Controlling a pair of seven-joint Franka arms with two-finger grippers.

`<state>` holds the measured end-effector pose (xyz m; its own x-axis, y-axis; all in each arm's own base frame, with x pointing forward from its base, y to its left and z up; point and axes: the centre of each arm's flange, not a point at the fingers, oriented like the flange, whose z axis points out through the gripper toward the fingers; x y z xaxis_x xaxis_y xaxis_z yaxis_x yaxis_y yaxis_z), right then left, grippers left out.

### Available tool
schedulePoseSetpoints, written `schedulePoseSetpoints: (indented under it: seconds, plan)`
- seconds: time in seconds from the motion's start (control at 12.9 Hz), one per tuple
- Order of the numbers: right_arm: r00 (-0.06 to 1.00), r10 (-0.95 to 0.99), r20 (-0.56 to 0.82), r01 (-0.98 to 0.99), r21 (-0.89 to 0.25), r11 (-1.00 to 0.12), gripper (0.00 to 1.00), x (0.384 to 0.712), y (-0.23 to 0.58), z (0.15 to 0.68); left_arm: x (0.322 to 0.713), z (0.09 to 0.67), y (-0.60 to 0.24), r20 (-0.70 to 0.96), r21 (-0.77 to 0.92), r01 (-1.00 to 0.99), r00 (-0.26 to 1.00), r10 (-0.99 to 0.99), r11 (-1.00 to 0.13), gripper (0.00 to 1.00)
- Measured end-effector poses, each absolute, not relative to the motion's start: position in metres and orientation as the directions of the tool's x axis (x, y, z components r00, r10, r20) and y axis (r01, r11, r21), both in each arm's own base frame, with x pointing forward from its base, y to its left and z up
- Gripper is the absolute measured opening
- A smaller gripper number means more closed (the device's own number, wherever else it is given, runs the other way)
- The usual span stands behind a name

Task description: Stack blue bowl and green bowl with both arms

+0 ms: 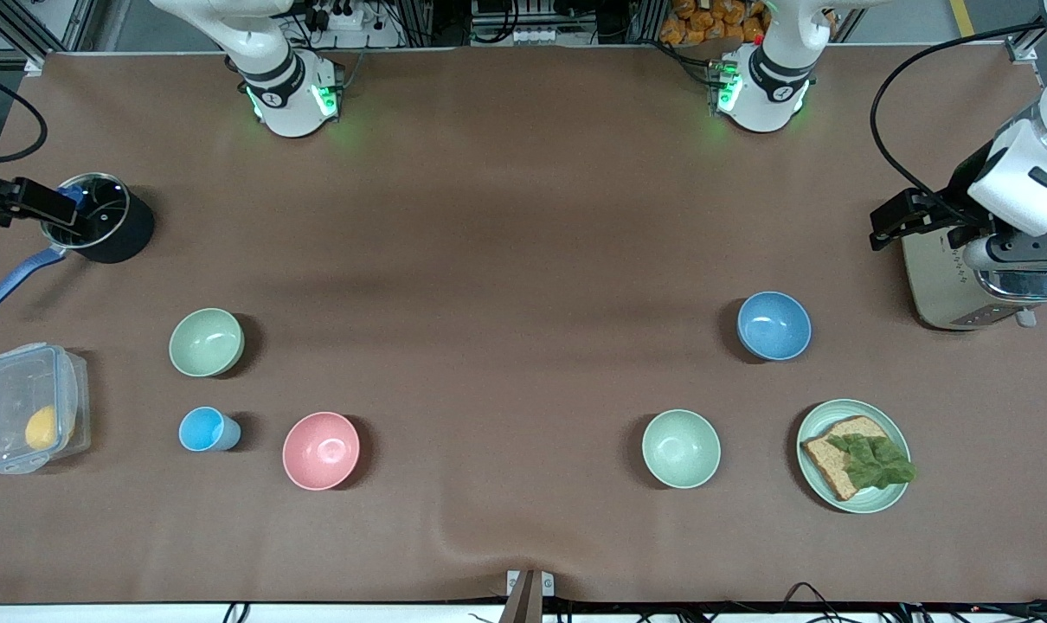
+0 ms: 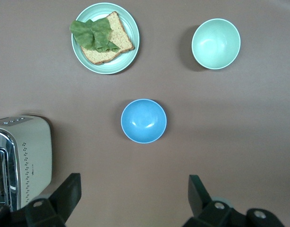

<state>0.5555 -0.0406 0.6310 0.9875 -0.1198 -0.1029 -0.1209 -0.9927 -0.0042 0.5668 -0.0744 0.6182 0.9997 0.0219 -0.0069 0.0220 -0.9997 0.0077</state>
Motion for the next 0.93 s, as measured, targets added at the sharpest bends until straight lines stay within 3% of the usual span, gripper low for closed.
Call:
schedulePoseSetpoints:
  seconds: [0.39,0.7,0.93]
  plan:
    - [0.987,-0.12,-0.109,-0.121,-0.004,-0.993,1.0,0.555,-0.041,0.63,0.573,0.602,-0.063,-0.03,-0.099,0.015,0.999,0.018,-0.995,1.0]
    - [0.978,-0.14,-0.158,-0.141,0.003,-0.99,1.0,0.551,-0.052,0.617,0.605,0.471,-0.04,-0.105,-0.103,0.029,0.994,0.04,-0.994,1.0]
    - [0.972,-0.162,-0.172,-0.163,0.005,-0.987,1.0,0.557,-0.066,0.581,0.603,0.369,-0.021,-0.092,-0.084,0.045,0.994,0.052,-0.995,1.0]
